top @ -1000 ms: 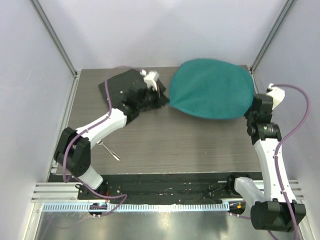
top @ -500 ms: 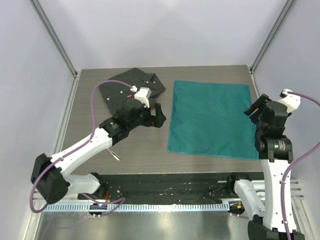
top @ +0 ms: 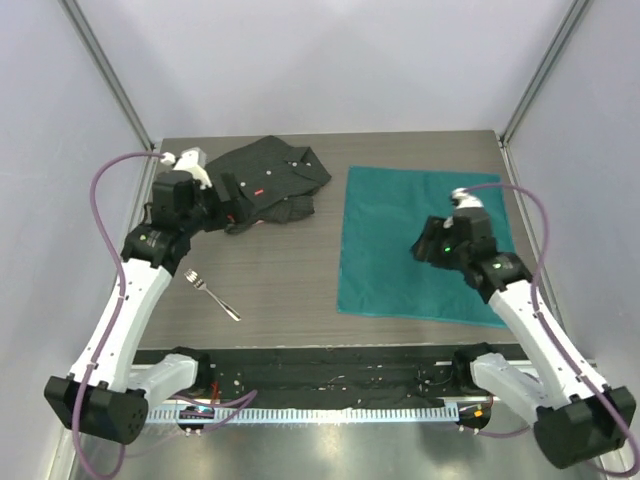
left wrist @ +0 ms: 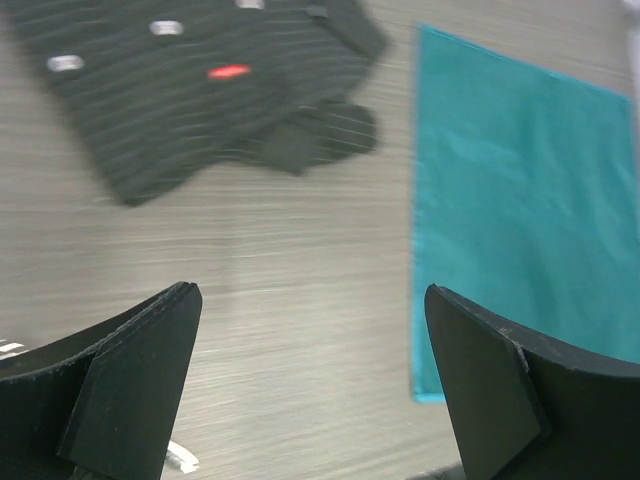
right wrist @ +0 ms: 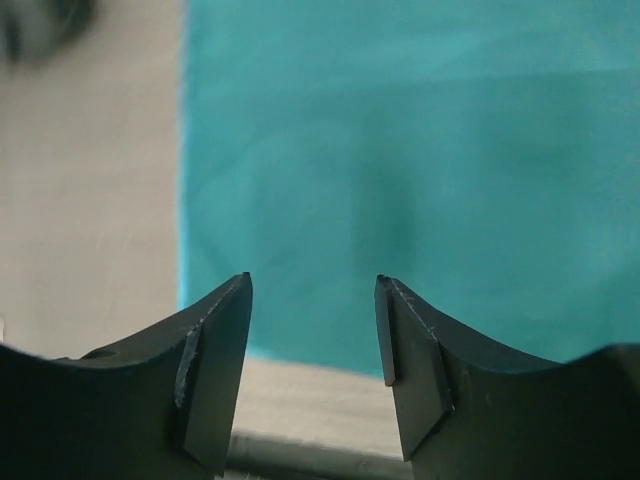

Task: Fold the napkin, place the utensils inside, and roll it up
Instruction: Fold the napkin

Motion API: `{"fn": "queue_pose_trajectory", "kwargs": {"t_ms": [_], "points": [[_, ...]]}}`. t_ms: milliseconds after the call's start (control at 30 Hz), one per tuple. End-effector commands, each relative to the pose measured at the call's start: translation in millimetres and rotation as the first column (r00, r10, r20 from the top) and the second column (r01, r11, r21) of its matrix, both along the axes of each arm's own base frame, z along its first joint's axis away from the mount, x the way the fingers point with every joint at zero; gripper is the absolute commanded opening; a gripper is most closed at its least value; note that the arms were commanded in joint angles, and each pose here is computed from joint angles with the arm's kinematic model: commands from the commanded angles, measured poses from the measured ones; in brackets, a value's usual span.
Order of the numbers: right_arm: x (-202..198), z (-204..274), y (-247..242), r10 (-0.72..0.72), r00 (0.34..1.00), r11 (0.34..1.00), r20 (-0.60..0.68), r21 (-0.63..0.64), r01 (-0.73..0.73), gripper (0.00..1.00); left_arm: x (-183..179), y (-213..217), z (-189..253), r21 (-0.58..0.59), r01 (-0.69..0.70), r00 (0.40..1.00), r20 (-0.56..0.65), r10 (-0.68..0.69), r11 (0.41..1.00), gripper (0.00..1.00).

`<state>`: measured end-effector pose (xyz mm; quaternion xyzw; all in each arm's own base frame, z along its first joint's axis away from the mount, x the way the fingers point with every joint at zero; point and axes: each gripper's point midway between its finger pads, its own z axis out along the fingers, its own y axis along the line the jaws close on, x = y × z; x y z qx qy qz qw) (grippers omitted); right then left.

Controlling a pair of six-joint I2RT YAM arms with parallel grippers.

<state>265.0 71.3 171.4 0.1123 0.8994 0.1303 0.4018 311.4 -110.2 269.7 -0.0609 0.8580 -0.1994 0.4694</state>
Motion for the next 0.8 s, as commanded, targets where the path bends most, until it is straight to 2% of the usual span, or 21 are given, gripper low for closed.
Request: {"fn": "queue_pose_trajectory", "kwargs": {"t_ms": [0,67,233,400,467,567,767], "points": [[-4.6,-3.0,69.6,0.14,0.989,0.99,0.037,0.0,-0.14,0.6,-2.4,26.2,-18.3,0.054,-0.042,0.998,-0.046,0.045,0.998,1.0],[-8.4,-17.5,93.2,0.173,0.985,0.985,0.008,-0.022,-0.173,0.6,2.4,33.4,-11.3,0.058,-0.073,0.997,0.007,0.072,0.996,1.0],[-17.7,-49.5,159.5,0.322,0.945,0.932,-0.061,-0.154,-0.328,0.59,5.4,78.2,-20.8,0.23,-0.23,0.973,0.045,0.226,0.946,1.0],[-20.5,-71.0,212.8,0.466,0.878,0.855,-0.106,-0.2,-0.478,0.5,-4.1,89.9,-31.3,0.273,-0.256,0.966,0.044,0.254,0.927,1.0],[-25.8,-89.9,222.1,0.493,0.854,0.819,-0.167,-0.243,-0.521,0.43,-3.9,90.4,-33.2,0.272,-0.26,0.965,0.05,0.257,0.926,1.0],[-33.3,-97.8,230.2,0.504,0.842,0.796,-0.194,-0.275,-0.54,0.42,-2.0,87.0,-35.8,0.269,-0.241,0.97,0.036,0.241,0.932,1.0],[-59.5,-118.1,235.4,0.502,0.824,0.797,-0.262,-0.229,-0.558,0.42,0.6,78.6,-39.0,0.24,-0.215,0.975,0.004,0.22,0.947,1.0]]}}
